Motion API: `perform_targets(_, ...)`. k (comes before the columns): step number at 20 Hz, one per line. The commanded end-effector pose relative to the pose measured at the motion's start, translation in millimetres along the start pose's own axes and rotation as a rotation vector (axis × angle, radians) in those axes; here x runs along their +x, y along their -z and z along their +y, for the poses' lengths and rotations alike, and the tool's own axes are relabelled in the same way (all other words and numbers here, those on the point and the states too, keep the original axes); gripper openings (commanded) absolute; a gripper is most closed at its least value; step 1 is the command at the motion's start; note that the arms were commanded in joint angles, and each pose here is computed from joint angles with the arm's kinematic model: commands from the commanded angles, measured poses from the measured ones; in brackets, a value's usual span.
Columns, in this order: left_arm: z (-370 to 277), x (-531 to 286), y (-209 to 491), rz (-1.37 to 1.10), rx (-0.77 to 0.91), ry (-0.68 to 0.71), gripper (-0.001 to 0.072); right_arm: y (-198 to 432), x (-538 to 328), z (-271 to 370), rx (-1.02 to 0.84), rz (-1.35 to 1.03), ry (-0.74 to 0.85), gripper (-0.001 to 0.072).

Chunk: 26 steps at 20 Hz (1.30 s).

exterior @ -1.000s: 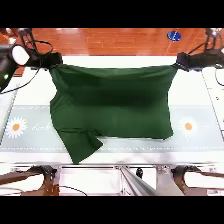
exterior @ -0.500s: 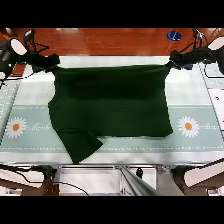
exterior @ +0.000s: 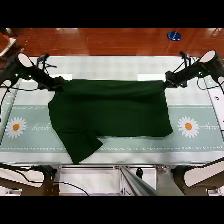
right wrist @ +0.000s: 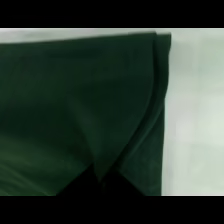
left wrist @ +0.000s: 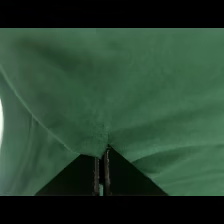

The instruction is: Fold the shirts.

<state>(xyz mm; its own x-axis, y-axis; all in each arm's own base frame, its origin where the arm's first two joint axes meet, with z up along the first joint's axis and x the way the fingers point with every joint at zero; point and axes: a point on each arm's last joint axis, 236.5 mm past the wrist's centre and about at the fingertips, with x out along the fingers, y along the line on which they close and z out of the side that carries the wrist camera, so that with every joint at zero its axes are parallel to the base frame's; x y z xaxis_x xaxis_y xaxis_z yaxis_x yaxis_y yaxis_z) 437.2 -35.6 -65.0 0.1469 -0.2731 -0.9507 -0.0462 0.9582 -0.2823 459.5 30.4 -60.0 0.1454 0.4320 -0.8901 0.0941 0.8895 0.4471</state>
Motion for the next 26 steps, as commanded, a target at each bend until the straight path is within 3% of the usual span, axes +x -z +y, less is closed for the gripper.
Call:
perform_targets(1, -1.3, 16.2, 20.7, 0.068, -0.024, 0.015, 0.0022, 19.7, 15.1, -3.2, 0.000, 0.058, -0.004, 0.0039)
perform_targets(2, -2.8, 17.2, 22.5, 0.075, -0.034, 0.014, 0.0082, 21.8, 16.3, -2.1, 0.017, 0.066, -0.003, 0.0196)
perform_targets(3, -3.9, 15.7, 26.0, 0.091, -0.046, 0.016, 0.0367, 26.6, 15.2, -0.1, 0.026, 0.086, -0.009, 0.0615)
perform_targets(4, -1.2, 11.1, 33.7, 0.130, -0.039, 0.004, 0.0691, 34.3, 9.9, -1.3, 0.015, 0.119, -0.005, 0.0618)
perform_targets(7, 21.5, -15.6, 56.0, 0.230, -0.054, -0.046, 0.0704, 54.3, -35.3, -29.0, -0.003, 0.165, 0.090, 0.0617)
perform_targets(10, 38.3, -45.1, 79.6, 0.225, -0.122, -0.038, 0.0704, 54.1, -92.3, -54.3, 0.050, 0.002, 0.126, 0.0616)
perform_targets(13, 50.4, -52.6, 128.9, 0.199, -0.209, -0.036, 0.0704, 62.4, -107.2, -62.2, 0.154, -0.255, 0.005, 0.0616)
perform_targets(15, 60.9, -43.7, 172.7, 0.171, -0.290, -0.038, 0.0704, 97.6, -89.1, -47.1, 0.308, -0.272, -0.136, 0.0616)
perform_targets(17, 49.6, -39.4, 195.8, 0.108, -0.373, 0.081, 0.0703, 140.4, -74.9, -4.1, 0.249, -0.227, -0.262, 0.0615)
perform_targets(19, 35.4, -39.0, 201.6, 0.010, -0.478, 0.221, 0.0703, 158.6, -63.6, 7.5, 0.224, -0.280, -0.232, 0.0615)
perform_targets(22, 39.3, -25.0, 228.5, 0.029, -0.573, 0.252, 0.0702, 175.8, -51.0, 13.0, 0.223, -0.270, -0.218, 0.0615)
perform_targets(26, 17.0, -12.4, 224.6, -0.029, -0.544, 0.371, 0.0701, 181.8, -47.8, 15.3, 0.223, -0.244, -0.221, 0.0615)
